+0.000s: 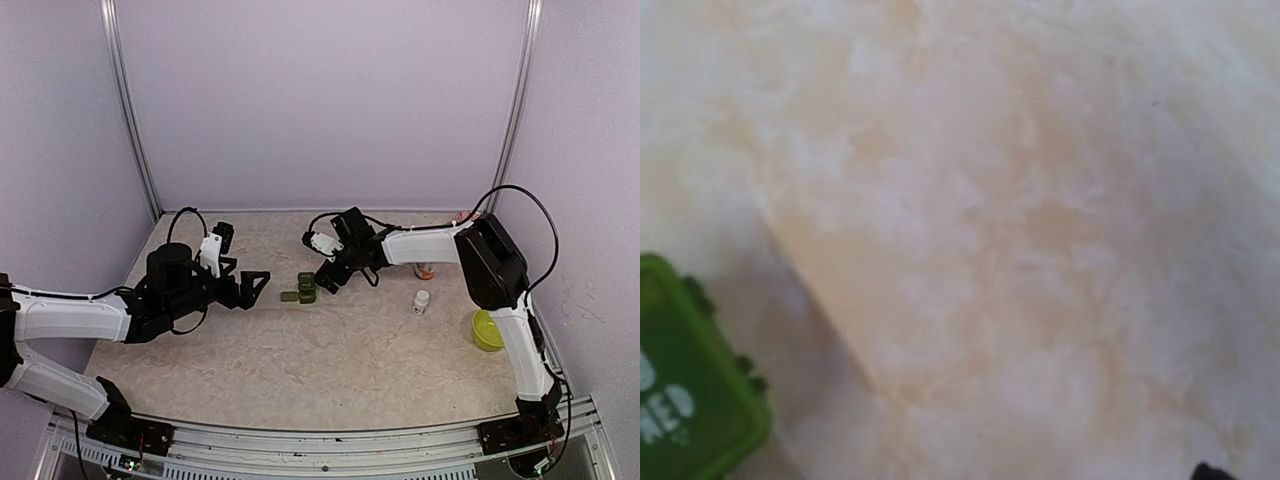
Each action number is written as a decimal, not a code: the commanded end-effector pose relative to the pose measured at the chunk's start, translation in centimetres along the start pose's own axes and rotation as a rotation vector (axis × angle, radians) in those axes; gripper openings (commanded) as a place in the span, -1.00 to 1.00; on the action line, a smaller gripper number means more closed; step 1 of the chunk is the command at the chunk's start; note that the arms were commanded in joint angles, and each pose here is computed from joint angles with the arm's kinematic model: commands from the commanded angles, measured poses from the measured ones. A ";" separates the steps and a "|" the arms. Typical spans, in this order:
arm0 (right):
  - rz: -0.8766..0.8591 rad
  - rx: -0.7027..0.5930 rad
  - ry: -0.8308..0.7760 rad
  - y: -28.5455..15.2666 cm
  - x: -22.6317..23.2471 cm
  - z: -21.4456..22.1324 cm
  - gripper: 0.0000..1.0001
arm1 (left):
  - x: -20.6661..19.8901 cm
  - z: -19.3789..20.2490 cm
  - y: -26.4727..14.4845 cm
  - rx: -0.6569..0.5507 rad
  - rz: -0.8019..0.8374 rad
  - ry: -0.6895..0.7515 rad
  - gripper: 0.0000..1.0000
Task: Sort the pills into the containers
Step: Adjust the pill container at the center of the board, then pick up the pill bottle from the center of the board.
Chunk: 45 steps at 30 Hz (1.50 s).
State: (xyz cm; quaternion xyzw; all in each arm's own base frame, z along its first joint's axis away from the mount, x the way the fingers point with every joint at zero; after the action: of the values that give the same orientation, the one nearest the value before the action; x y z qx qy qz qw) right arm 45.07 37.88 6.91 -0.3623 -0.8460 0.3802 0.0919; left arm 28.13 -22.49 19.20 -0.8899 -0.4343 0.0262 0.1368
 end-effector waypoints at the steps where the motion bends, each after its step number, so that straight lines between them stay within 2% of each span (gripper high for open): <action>1: 0.082 0.069 0.022 0.3 -1.4 1.8 1.00 | -0.4 -0.6 0.0 -0.025 0.017 0.003 0.98; 7: 0.160 -0.010 0.056 -3.4 -2.6 -0.1 1.00 | -0.9 -1.4 0.0 -0.041 0.016 0.039 0.98; 13: 0.191 -0.140 0.128 -8.8 -3.2 -2.4 1.00 | -2.1 -2.7 0.5 -0.048 0.004 0.099 0.98; 18: 0.148 -0.177 0.194 -11.9 -2.7 -2.3 1.00 | -3.3 -3.2 1.1 -0.048 0.018 0.111 0.98; 25: 0.168 -0.181 0.341 -15.7 -2.6 0.7 0.98 | -4.7 -3.8 2.4 -0.036 0.040 0.106 0.98; 32: 0.300 -0.253 0.485 -21.8 -4.4 3.8 0.92 | -5.5 -3.8 2.5 -0.047 0.072 0.108 0.98; 36: 0.310 -0.279 0.584 -23.6 -5.4 6.5 0.89 | -5.7 -3.6 2.6 -0.045 0.075 0.092 0.98; 45: 0.306 -0.201 0.701 -22.0 -7.0 11.7 0.82 | -5.8 -3.3 2.7 -0.025 0.067 0.089 0.98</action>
State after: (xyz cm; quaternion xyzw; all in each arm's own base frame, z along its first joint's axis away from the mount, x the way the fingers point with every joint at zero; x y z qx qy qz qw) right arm 33.03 16.89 16.90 -0.6020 -0.7397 0.1673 0.2498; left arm 26.89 -28.89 20.35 -0.9071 -0.3912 -0.0141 0.1550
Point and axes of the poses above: each gripper's point midway between its finger pads, its own y axis out along the fingers, its own x axis along the line the jaws close on, z = x × y, the point moved 4 cm from there along -y, back along the fingers, and after that the axes turned 13 degrees about y, right-handed, at the moved point
